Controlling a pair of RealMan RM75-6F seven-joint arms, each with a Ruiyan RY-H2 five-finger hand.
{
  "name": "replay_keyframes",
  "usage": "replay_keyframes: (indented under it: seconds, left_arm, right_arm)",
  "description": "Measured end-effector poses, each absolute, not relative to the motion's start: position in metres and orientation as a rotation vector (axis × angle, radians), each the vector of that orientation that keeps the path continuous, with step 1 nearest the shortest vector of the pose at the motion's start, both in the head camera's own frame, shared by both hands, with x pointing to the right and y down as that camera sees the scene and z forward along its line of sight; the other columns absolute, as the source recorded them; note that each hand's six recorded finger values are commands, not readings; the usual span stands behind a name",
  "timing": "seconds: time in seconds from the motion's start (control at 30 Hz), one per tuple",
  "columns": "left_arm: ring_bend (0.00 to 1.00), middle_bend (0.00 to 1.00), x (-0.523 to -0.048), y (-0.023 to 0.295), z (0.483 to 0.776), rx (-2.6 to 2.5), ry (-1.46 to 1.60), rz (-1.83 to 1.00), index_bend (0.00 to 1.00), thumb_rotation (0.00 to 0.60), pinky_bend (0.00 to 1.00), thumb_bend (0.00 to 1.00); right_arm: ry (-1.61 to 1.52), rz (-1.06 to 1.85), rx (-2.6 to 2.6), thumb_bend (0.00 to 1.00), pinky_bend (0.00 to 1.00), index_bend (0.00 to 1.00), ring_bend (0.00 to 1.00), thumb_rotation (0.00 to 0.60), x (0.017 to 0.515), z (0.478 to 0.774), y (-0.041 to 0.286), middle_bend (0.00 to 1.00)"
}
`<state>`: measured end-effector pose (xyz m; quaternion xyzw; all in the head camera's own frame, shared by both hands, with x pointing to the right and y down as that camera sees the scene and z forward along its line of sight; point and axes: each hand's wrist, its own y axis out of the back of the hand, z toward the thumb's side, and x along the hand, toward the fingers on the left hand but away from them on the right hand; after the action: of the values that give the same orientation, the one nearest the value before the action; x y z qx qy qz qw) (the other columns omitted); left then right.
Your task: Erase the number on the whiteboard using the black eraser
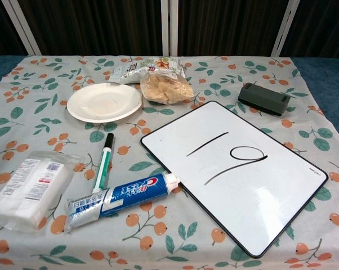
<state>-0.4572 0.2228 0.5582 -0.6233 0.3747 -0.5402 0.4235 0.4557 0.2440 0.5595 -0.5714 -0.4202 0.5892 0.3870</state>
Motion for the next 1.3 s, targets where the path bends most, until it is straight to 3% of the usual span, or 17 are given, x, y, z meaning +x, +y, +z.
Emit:
replay_keyframes:
  seconds: [0.77,0.97,1.3]
  left_arm:
    - [0.04,0.08,-0.456,0.223,0.561,-1.565,0.916,-1.373,0.09,0.600,0.19,0.00]
    - [0.04,0.08,-0.451,0.223,0.564,-1.583,0.905,-1.368,0.09,0.600,0.19,0.00]
    - [0.04,0.08,-0.448,0.229,0.574,-1.617,0.882,-1.394,0.09,0.600,0.19,0.00]
  right_arm:
    - [-1.077,1.564,-1.516,0.12,0.00,0.00,0.00,0.600,0.454,0.567,0.242,0.00]
    - [-0.967,1.591,-1.539,0.12,0.00,0.00,0.00,0.600,0.430,0.574,0.221,0.00]
    - [-1.011,1.747,-1.675,0.12,0.00,0.00,0.00,0.600,0.393,0.606,0.154,0.00]
